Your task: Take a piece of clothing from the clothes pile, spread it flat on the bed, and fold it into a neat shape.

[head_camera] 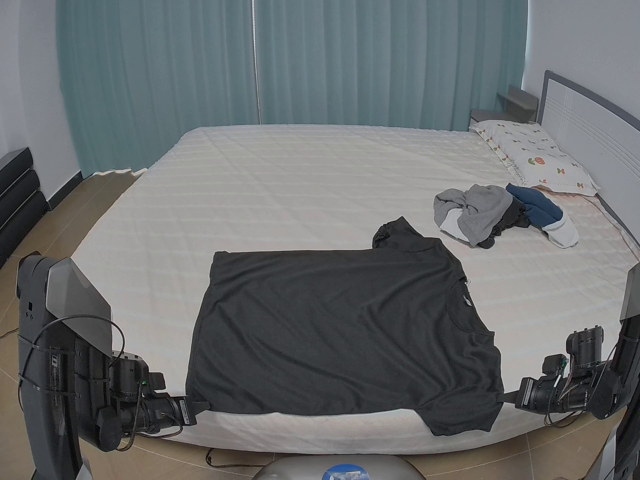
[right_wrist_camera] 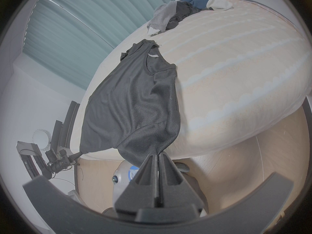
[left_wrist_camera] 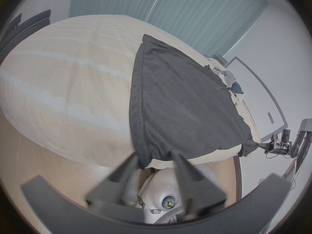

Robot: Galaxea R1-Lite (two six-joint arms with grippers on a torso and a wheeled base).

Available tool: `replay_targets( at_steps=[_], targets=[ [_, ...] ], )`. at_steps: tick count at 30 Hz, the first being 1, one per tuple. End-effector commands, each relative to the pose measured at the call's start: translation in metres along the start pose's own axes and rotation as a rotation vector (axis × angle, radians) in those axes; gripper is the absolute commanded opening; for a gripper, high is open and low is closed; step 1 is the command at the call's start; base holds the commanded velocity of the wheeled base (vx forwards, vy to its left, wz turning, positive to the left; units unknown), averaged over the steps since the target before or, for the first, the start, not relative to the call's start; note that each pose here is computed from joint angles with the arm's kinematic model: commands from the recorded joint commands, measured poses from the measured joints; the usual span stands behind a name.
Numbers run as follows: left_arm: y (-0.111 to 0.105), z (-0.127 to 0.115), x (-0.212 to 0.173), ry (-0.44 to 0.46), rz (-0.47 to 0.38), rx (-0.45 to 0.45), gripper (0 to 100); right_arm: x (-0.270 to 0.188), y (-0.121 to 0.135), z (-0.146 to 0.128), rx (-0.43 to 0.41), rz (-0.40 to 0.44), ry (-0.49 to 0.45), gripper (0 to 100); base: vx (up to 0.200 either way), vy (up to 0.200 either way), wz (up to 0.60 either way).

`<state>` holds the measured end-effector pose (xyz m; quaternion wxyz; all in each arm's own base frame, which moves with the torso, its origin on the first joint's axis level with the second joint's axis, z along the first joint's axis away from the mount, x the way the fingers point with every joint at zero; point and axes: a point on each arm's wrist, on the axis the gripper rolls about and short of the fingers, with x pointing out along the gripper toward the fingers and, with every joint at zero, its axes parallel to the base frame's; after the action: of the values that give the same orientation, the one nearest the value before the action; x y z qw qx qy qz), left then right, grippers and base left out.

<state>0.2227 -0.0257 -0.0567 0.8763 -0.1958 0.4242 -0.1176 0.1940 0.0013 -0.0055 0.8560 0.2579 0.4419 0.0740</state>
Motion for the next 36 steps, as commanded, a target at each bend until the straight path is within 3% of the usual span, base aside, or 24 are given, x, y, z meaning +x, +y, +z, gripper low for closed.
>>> replay_targets(
  at_steps=[1,14,19,35,36],
  targets=[
    [0.003,0.0,-0.002,-0.002,0.019,-0.011,0,-0.003,0.0,-0.004,0.005,-0.007,0.01,0,0.0,0.0,0.0],
    [0.003,-0.008,-0.012,0.018,0.075,-0.011,0,-0.004,-0.001,-0.006,0.01,-0.023,0.025,0,0.0,0.0,0.0],
    [0.005,-0.008,-0.012,0.004,0.122,-0.013,0,-0.01,0.0,-0.01,0.008,-0.038,0.061,0,0.0,0.0,0.0],
    [0.002,-0.008,-0.033,0.093,0.166,0.043,0,-0.031,0.003,-0.022,-0.067,-0.113,0.146,0,0.0,0.0,0.0],
    [0.002,-0.009,-0.034,0.1,0.182,0.042,0,-0.034,0.002,-0.027,-0.058,-0.135,0.184,0,0.0,0.0,0.0]
  ],
)
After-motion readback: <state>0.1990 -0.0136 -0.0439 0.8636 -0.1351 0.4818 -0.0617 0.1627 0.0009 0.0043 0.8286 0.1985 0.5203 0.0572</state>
